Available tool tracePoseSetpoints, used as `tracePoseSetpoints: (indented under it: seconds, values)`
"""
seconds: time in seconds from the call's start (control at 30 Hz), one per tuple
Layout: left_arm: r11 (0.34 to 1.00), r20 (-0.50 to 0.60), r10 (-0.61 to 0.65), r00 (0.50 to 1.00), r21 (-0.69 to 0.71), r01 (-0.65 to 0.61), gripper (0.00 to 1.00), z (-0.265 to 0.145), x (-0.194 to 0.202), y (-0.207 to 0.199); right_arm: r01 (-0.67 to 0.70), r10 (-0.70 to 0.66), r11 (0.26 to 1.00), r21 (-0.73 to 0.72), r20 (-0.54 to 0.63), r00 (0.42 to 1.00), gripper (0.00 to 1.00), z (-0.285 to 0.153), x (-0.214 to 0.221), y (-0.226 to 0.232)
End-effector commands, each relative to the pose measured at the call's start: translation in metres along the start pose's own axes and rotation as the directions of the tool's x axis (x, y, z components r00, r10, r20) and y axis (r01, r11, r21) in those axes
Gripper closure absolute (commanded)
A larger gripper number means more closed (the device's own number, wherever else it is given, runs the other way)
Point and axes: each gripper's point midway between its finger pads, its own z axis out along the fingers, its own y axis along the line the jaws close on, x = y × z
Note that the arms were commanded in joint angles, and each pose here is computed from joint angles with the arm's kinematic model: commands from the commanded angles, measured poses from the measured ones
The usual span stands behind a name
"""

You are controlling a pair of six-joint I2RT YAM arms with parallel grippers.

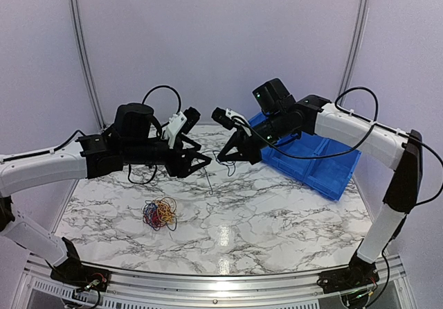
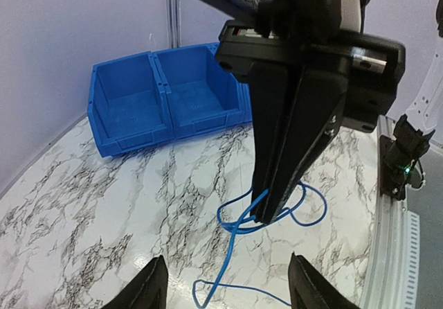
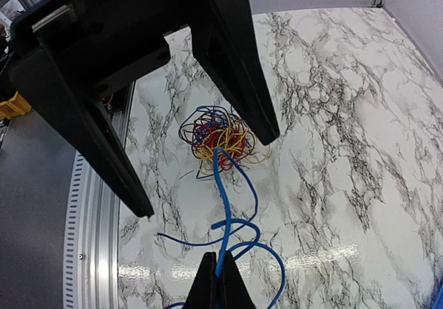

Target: Untangle the cables

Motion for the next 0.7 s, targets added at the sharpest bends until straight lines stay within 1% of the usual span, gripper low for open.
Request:
tracePoseSetpoints:
  seconds: [0.0, 0.07, 0.1, 0.17, 0.27, 0.3, 0.37, 0.47, 0.53, 0.6, 0.67]
  values:
    - [0.998, -0.030, 0.064, 0.998, -0.027, -0.064, 0.42, 0.007, 0.005, 0.005, -0.001, 0.001, 1.000, -0.021, 0.025, 1.000, 1.00, 0.000, -0.009, 0.000]
    - [0.997, -0.035, 0.071, 0.997, -0.025, -0.072, 0.51, 0.010, 0.007, 0.005, -0.004, 0.005, 1.000, -0.023, 0.023, 1.000, 1.00, 0.001, -0.009, -0.001]
    - [0.997, -0.039, 0.074, 0.996, -0.030, -0.075, 0.58, 0.011, 0.008, 0.007, -0.004, 0.004, 1.000, -0.023, 0.022, 1.000, 1.00, 0.001, -0.010, -0.001]
    - [0.996, -0.009, 0.081, 0.997, -0.044, -0.082, 0.70, 0.011, 0.002, 0.009, -0.004, 0.005, 1.000, -0.024, 0.020, 1.000, 1.00, 0.001, -0.009, -0.002]
    - [0.996, 0.034, 0.055, 0.998, -0.073, -0.052, 0.95, 0.009, -0.005, 0.013, -0.004, 0.005, 1.000, -0.023, 0.015, 1.000, 1.00, 0.003, -0.007, -0.002]
    - [0.996, 0.056, 0.043, 0.998, -0.086, -0.038, 0.99, 0.008, -0.008, 0.015, -0.005, 0.006, 1.000, -0.023, 0.014, 1.000, 1.00, 0.003, -0.006, -0.003]
    - [0.991, 0.094, 0.025, 0.995, -0.134, -0.012, 1.00, 0.005, -0.016, 0.021, -0.009, 0.009, 1.000, -0.013, 0.005, 1.000, 1.00, 0.006, -0.002, -0.006]
    - [0.990, 0.159, 0.012, 0.987, -0.142, 0.010, 1.00, -0.004, -0.028, 0.019, -0.039, 0.041, 0.998, 0.045, -0.026, 0.999, 1.00, 0.015, 0.012, -0.023]
    - [0.991, 0.190, 0.020, 0.981, -0.137, 0.006, 1.00, -0.012, -0.037, 0.014, -0.116, 0.119, 0.987, 0.109, -0.026, 0.993, 1.00, 0.020, 0.026, -0.048]
    - [0.991, 0.209, 0.032, 0.977, -0.137, -0.003, 1.00, -0.018, -0.044, 0.008, -0.210, 0.213, 0.970, 0.121, -0.012, 0.977, 1.00, 0.020, 0.041, -0.072]
    - [0.989, 0.229, 0.034, 0.973, -0.145, 0.000, 1.00, -0.025, -0.050, 0.006, -0.289, 0.291, 0.949, 0.124, -0.001, 0.957, 0.97, 0.018, 0.054, -0.095]
